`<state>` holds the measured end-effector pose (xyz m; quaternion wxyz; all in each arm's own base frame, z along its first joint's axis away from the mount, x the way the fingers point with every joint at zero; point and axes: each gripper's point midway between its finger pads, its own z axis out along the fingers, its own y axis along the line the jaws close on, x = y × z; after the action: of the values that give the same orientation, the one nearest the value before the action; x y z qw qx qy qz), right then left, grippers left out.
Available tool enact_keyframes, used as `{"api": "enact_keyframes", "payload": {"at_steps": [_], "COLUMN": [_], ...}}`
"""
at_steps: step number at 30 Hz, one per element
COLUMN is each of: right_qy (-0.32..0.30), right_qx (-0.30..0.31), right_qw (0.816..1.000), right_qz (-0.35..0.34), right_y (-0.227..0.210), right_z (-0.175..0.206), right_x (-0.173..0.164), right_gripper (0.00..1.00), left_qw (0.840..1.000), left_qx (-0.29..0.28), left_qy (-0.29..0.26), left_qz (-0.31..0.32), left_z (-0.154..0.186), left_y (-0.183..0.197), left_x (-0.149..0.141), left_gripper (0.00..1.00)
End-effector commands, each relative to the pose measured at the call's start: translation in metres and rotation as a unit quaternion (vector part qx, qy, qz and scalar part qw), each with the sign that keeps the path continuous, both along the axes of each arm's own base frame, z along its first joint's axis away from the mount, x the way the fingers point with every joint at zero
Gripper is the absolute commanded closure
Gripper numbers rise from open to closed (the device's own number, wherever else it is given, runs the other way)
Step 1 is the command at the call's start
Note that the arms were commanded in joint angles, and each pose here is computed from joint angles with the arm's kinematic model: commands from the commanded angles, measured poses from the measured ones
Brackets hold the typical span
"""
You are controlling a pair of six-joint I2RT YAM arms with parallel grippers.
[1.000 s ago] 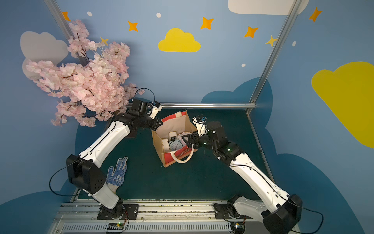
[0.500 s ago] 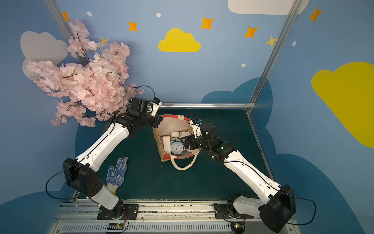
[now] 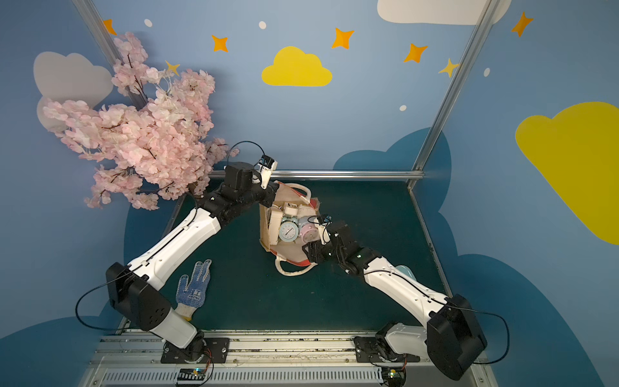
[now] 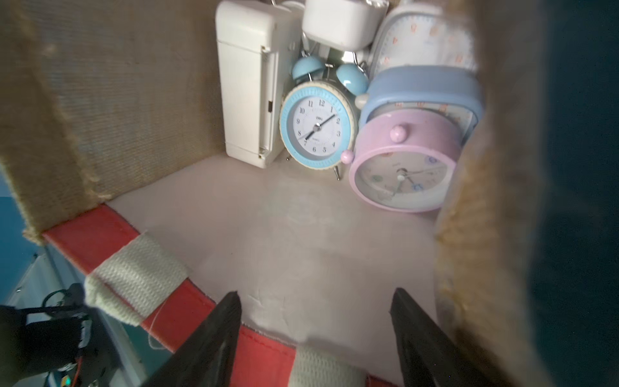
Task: Take the alarm clock out of the canvas bag
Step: Pick up the canvas bag from the center of the board, then pick up the alarm from the canvas bag.
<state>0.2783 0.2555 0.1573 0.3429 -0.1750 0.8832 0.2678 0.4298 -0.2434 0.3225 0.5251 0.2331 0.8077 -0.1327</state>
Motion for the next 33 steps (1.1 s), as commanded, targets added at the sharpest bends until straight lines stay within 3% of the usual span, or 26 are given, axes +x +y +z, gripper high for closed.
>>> {"api": "enact_keyframes", "payload": {"at_steps": [1, 9, 20, 27, 33], "right_qy": [-0.023, 0.002, 0.038, 0.061, 0.057], "right_qx": [-0.021, -0.037, -0.010, 0.037, 0.058], "right_qw": [0.999, 0.996, 0.994, 0.988, 0.983], "right_qz": [-0.029, -0.082, -0.104, -0.136, -0.165], "right_y": [-0.007, -0.017, -0.008, -0.010, -0.021], "right_z": [-0.009, -0.032, -0.054, -0.059, -0.053], "right_x": [0.014, 0.037, 0.053, 0.047, 0.041], "right_gripper": [0.28, 0.27, 0.22, 0.19, 0.17], "left_qw": [0.987, 0.990, 0.995, 0.996, 0.996], "left_qx": [-0.066, -0.059, -0.051, -0.059, -0.072], "left_qy": [-0.148, -0.127, -0.073, -0.025, 0.004], "left_qz": [-0.006, -0.014, -0.048, -0.068, -0.051], "left_z": [0.090, 0.048, -0.001, -0.027, -0.022], "left_y": [-0.003, -0.011, -0.031, -0.056, -0.070], "left_x": [-0.024, -0.070, -0.106, -0.124, -0.113], "left_gripper": [0.97, 0.97, 0.97, 0.97, 0.97]}}
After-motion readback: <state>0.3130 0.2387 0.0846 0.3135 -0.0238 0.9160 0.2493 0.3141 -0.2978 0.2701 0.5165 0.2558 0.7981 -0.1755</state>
